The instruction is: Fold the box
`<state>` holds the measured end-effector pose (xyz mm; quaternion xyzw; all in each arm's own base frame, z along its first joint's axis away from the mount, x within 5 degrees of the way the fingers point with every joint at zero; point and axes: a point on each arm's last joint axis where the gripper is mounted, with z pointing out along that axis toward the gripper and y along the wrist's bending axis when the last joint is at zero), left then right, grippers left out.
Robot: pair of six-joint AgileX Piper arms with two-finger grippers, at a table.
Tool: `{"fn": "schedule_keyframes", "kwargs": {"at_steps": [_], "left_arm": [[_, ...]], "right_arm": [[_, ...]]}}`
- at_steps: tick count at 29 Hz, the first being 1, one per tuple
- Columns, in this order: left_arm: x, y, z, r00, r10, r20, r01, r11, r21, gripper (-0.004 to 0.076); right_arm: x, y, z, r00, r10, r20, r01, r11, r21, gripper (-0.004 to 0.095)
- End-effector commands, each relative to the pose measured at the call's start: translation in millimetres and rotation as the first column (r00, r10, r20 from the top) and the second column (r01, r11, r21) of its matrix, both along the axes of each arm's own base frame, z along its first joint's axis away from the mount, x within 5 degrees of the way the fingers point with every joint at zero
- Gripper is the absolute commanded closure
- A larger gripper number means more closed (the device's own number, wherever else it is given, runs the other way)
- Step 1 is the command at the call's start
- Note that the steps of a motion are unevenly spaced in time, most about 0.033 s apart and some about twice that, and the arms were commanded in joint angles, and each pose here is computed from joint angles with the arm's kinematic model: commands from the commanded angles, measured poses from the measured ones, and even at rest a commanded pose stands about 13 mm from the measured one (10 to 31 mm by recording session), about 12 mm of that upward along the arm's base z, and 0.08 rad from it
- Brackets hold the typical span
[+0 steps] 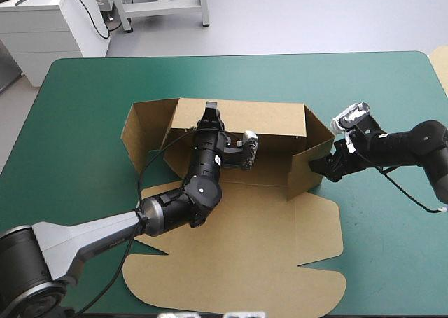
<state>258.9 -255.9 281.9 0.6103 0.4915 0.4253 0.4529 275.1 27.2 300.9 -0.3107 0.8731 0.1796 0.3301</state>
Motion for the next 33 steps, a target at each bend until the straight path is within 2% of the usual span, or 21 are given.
{"fn": "schedule_keyframes", "kwargs": {"at_steps": [1,10,16,18,23,26,29,33], "left_arm": [[-2,0,22,0.997,-0.036,0.075,0.037,0.999,-0.015,0.0731],[-2,-1,22,0.997,-0.039,0.073,0.040,0.999,-0.015,0.0731],[-2,-1,22,0.997,-0.039,0.073,0.040,0.999,-0.015,0.0731],[-2,-1,22,0.997,-0.039,0.073,0.040,0.999,-0.015,0.0731],[-2,-1,22,0.997,-0.040,0.073,0.041,0.999,-0.015,0.0731],[-2,-1,22,0.997,-0.040,0.073,0.041,0.999,-0.015,0.0731],[-3,-1,22,0.997,-0.042,0.072,0.043,0.999,-0.016,0.0731],[-3,-1,22,0.997,-0.042,0.072,0.043,0.999,-0.016,0.0731]], "right_arm": [[-9,5,23,0.999,-0.002,0.033,0.001,0.998,0.059,0.0096],[-4,3,14,0.995,-0.064,0.076,0.058,0.996,0.071,0.0096],[-1,8,16,0.993,-0.042,0.110,0.025,0.989,0.147,0.0095],[-1,8,14,0.992,-0.055,0.113,0.039,0.988,0.146,0.0096],[-3,9,-1,0.989,-0.119,0.090,0.099,0.975,0.200,0.0095],[-5,20,-8,0.987,-0.125,0.105,0.104,0.977,0.189,0.0095],[-6,38,-12,0.978,-0.132,0.161,0.108,0.983,0.149,0.0095],[-4,61,-15,0.940,-0.231,0.252,0.205,0.971,0.126,0.0098]]}}
